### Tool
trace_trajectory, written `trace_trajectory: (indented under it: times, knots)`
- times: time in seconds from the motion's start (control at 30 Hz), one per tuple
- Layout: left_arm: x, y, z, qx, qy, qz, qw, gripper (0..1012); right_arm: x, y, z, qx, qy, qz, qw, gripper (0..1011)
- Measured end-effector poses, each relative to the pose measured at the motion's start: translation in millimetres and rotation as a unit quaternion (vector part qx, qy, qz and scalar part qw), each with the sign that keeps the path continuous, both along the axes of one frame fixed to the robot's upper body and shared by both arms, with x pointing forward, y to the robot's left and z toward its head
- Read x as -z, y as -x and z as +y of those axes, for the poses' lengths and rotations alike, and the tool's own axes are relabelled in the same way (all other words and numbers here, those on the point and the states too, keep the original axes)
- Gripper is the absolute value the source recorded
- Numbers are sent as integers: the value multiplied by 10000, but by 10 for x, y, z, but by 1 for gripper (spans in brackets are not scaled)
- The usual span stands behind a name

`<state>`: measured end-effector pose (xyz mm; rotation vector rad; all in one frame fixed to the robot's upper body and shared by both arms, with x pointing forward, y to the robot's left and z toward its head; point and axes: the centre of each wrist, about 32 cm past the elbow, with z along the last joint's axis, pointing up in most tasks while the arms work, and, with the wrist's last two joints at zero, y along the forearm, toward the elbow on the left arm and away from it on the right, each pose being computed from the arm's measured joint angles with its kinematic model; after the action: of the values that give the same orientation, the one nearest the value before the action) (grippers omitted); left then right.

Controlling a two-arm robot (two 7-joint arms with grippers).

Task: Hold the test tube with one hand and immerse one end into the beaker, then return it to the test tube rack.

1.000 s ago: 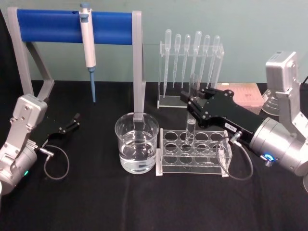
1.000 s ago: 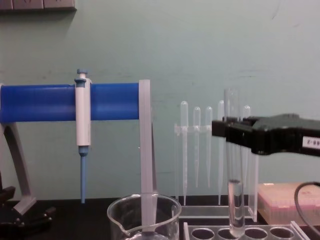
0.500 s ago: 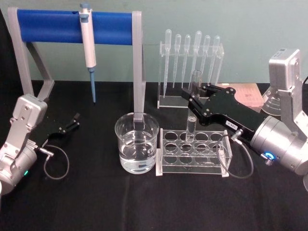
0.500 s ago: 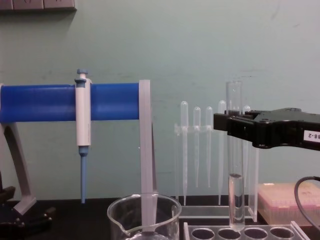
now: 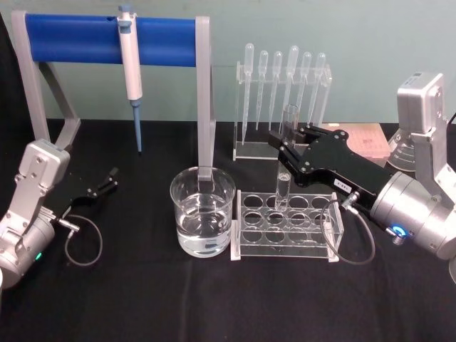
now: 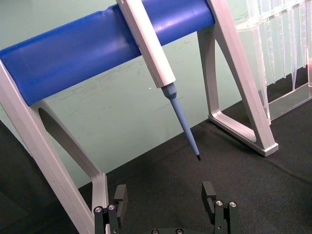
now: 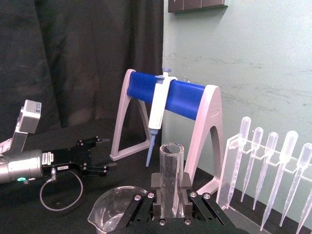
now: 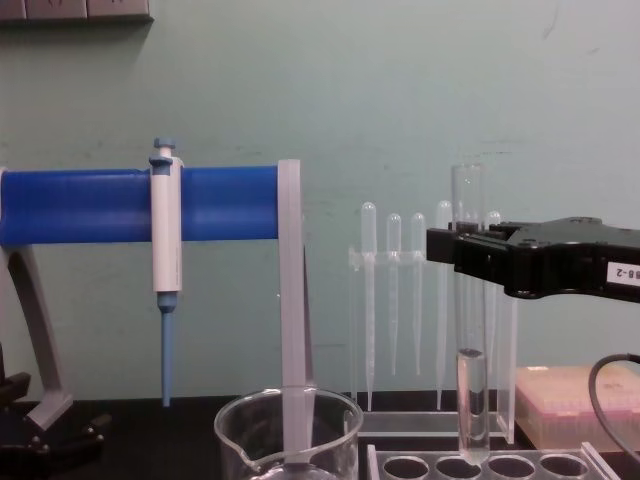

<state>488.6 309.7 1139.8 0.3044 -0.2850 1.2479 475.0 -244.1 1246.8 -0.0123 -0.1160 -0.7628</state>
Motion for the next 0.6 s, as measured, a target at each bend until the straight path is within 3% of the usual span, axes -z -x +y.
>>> trace_trajectory:
  times: [0.6]
  knots:
    - [0, 0, 0, 0, 0, 0, 10000, 1000, 0, 0, 1, -7, 7, 2, 10000, 225]
